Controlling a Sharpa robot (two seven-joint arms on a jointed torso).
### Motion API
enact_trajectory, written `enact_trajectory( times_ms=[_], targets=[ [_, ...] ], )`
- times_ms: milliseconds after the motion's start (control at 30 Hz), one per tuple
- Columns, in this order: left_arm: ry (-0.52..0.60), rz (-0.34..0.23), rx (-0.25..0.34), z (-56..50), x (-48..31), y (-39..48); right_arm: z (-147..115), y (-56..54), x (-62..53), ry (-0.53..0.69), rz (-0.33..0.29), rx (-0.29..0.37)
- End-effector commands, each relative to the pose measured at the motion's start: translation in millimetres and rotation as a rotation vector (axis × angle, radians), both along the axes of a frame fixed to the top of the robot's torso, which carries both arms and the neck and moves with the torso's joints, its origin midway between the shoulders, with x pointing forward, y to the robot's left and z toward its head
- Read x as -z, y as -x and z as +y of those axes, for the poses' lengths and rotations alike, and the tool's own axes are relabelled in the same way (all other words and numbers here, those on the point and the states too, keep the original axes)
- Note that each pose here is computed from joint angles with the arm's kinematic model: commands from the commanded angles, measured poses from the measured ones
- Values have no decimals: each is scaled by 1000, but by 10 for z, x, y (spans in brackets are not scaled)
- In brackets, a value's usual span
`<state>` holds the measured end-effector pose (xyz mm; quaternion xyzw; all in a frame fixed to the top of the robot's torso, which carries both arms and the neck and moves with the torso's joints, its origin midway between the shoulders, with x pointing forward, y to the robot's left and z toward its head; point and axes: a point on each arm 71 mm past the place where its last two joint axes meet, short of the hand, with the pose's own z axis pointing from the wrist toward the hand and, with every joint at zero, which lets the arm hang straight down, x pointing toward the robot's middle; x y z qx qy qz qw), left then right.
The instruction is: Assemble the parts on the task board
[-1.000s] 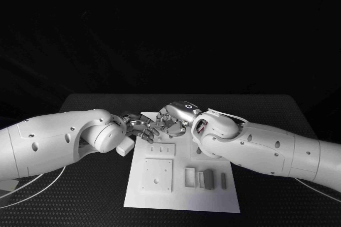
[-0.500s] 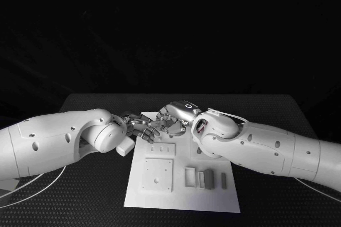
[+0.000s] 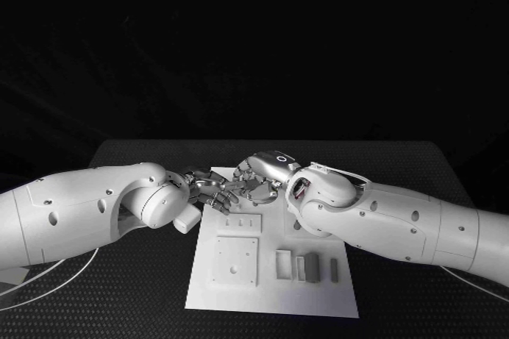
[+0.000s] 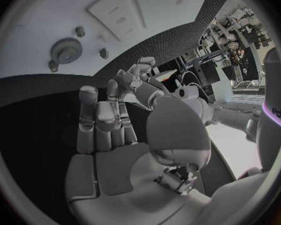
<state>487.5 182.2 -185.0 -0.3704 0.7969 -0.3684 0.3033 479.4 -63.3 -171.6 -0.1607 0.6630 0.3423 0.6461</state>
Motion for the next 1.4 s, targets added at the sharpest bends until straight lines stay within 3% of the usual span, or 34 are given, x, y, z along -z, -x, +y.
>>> enact_trajectory(
  times_ms=[33, 800, 1400],
  targets=[
    [39, -24, 31, -74, -61, 0, 70, 63, 36, 11, 20, -43],
    [37, -19, 41, -87, -59, 13, 69, 68, 45, 17, 19, -43],
    [42, -29, 16, -64, -65, 0, 65, 68, 50, 18, 21, -43]
  ],
)
